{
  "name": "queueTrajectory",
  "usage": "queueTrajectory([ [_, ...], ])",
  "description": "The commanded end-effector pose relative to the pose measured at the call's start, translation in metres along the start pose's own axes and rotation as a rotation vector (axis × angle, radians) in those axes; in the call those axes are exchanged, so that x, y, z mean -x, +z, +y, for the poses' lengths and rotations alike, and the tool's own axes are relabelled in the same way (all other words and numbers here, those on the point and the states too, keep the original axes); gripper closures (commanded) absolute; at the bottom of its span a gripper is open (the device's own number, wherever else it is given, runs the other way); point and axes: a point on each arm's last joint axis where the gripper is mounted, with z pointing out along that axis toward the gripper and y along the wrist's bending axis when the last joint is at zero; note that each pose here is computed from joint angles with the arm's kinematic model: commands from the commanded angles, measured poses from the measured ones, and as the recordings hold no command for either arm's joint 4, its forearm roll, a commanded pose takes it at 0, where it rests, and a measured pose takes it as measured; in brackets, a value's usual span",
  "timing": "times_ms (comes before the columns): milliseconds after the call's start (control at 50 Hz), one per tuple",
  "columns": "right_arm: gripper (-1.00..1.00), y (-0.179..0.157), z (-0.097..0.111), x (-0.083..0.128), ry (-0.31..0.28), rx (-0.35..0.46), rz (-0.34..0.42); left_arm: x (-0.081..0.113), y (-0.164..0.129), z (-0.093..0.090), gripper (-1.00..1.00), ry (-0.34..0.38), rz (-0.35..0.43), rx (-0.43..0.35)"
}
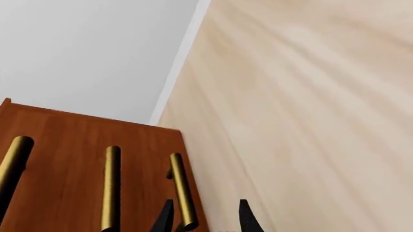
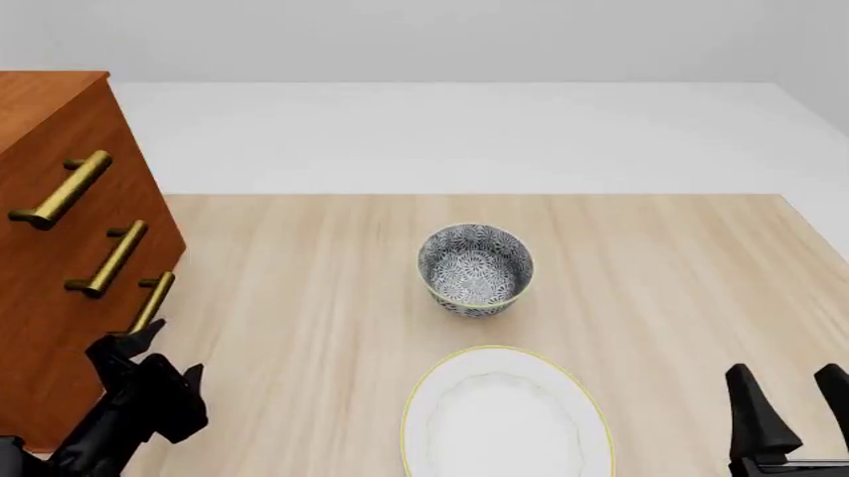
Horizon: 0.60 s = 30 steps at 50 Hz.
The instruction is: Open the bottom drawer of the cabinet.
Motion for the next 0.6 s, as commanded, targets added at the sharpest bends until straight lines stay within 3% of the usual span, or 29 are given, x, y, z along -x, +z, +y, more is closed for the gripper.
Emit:
queueTrajectory([
  [20, -1.0, 0.0, 0.0, 0.0, 0.0, 0.0, -0.001, -0.006, 0.008, -0.001, -1.0, 0.007, 0.026, 0.008],
  [600, -1.0, 0.0, 0.0, 0.0, 0.0, 0.0, 0.0, -0.02, 0.022, 0.002, -1.0, 0.014, 0.084, 0.022],
])
